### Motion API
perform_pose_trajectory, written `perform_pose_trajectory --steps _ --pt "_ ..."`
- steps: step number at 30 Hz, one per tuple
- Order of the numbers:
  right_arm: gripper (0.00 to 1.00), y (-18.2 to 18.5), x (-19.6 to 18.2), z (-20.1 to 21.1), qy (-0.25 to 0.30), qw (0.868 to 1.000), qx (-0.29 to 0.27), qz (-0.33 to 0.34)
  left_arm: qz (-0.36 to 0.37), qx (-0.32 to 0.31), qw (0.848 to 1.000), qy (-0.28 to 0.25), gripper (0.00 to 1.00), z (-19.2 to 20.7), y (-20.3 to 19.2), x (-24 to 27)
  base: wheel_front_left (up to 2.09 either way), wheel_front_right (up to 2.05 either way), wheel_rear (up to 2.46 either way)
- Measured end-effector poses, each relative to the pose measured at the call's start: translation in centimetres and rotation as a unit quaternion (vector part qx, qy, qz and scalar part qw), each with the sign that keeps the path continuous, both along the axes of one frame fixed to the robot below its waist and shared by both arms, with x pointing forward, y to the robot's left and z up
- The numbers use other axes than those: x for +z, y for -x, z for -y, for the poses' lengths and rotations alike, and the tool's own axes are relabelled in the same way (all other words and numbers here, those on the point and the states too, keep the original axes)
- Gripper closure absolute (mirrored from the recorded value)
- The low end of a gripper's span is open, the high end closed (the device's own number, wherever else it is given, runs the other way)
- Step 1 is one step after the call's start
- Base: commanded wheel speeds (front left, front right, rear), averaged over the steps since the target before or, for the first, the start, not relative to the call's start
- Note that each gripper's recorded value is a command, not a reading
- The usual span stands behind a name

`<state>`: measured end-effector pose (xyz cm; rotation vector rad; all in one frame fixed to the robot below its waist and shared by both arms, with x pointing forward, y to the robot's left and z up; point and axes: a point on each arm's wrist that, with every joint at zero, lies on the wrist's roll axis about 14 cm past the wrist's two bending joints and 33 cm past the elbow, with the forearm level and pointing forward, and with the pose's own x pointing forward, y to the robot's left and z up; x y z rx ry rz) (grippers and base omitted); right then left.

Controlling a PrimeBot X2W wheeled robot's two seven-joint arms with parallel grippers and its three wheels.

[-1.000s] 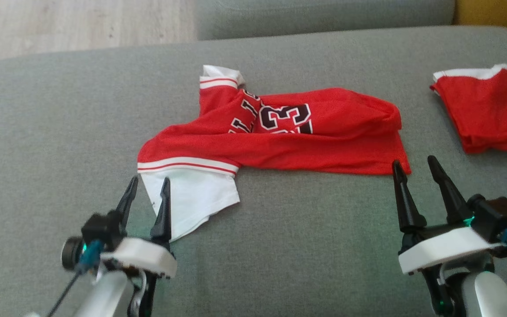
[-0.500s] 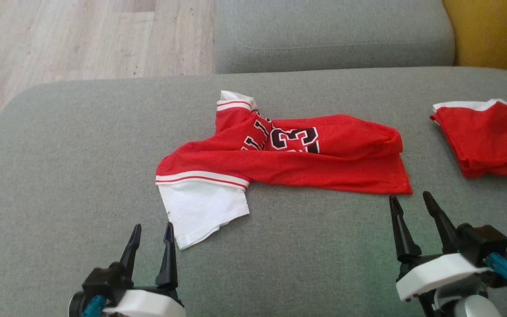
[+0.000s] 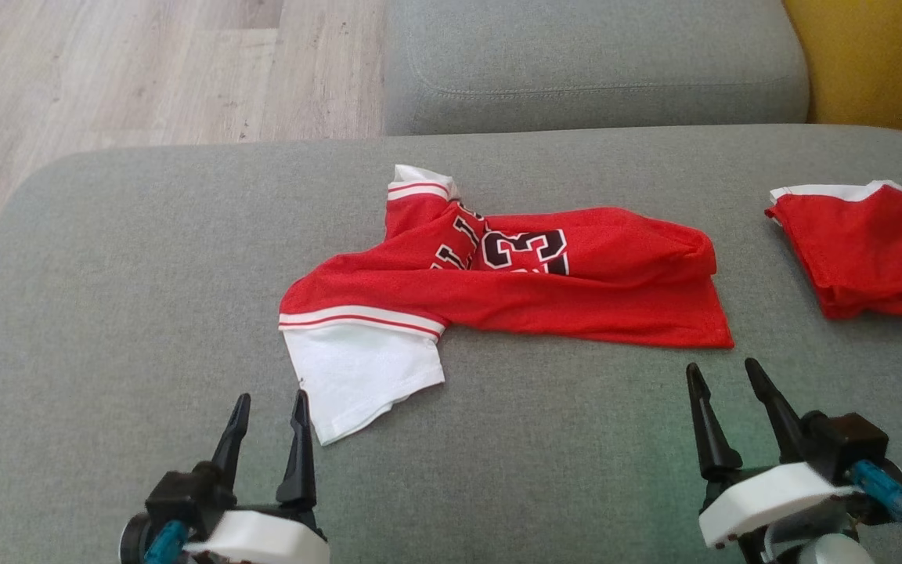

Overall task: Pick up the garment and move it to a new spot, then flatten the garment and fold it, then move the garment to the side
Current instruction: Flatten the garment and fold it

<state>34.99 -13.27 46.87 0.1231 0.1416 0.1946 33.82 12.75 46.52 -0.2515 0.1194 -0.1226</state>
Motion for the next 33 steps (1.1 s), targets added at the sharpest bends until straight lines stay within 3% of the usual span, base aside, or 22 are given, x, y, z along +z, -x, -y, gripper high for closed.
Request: perform_pose_trajectory --steps 4,15,33 --pt "0.00 -0.2 -0.1 0.0 0.000 1.000 0.000 0.000 -0.018 -0.005 1.000 0.003 0.00 0.3 0.1 -0.6 0.00 0.00 0.00" --pt "0.00 -1.0 -0.9 0.1 -0.001 1.000 -0.002 -0.012 -0.176 -0.035 0.984 0.006 0.00 2.2 1.2 -7.2 0.00 0.00 0.00" --pt "0.00 -3.2 -2.0 2.1 0.023 0.999 -0.029 -0.025 -0.247 -0.034 0.968 -0.014 0.00 3.9 -2.5 -10.7 0.00 0.00 0.00"
